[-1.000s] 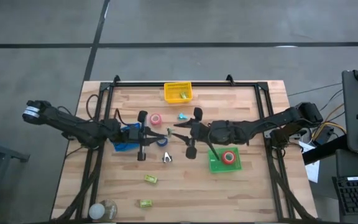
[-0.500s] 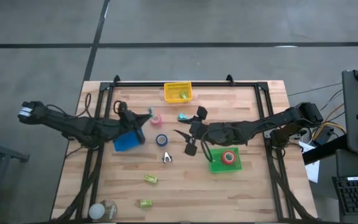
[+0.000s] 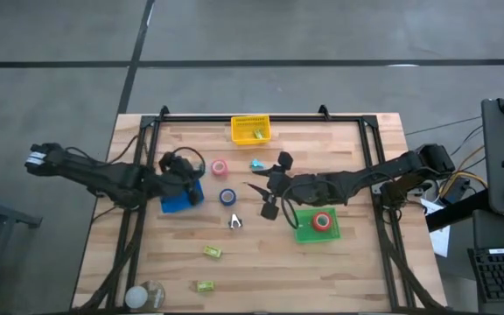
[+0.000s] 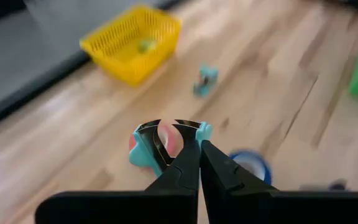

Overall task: Pick and place Stapler, Stapler remover, tape
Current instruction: Put the right blue staple remover into the blue bin

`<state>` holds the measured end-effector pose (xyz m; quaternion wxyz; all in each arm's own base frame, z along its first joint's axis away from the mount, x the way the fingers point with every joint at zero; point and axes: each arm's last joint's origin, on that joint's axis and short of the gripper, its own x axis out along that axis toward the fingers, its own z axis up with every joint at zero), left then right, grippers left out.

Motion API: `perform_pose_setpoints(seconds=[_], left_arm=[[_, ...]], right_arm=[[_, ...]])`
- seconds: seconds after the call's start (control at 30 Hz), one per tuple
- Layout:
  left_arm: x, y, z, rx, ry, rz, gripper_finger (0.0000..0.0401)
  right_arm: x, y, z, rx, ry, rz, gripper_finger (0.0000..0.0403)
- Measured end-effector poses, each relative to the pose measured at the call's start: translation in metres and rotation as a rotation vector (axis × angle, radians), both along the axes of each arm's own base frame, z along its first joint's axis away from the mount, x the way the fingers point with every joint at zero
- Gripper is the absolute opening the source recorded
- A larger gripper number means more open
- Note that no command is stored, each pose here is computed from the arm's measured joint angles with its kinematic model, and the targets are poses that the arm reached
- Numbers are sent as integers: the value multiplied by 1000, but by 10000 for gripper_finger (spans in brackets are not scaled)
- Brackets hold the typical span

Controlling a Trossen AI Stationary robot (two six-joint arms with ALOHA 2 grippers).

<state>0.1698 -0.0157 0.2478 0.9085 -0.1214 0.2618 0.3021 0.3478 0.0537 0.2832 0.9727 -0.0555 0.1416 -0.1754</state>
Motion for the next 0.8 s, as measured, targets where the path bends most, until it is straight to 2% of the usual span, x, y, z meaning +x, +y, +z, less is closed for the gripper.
perform_pose_setpoints(seconds=[0.27,0.53,0.8], left_arm=[[-8,-1,-25,-184,195,112,6],[-10,-2,-40,-292,324,197,7],[-5,0,-46,-297,370,199,7]], right_arm=[[-2,-1,-7,22,12,-9,180],[-2,-1,-7,23,11,-8,175],[-2,-1,-7,21,11,-5,164]])
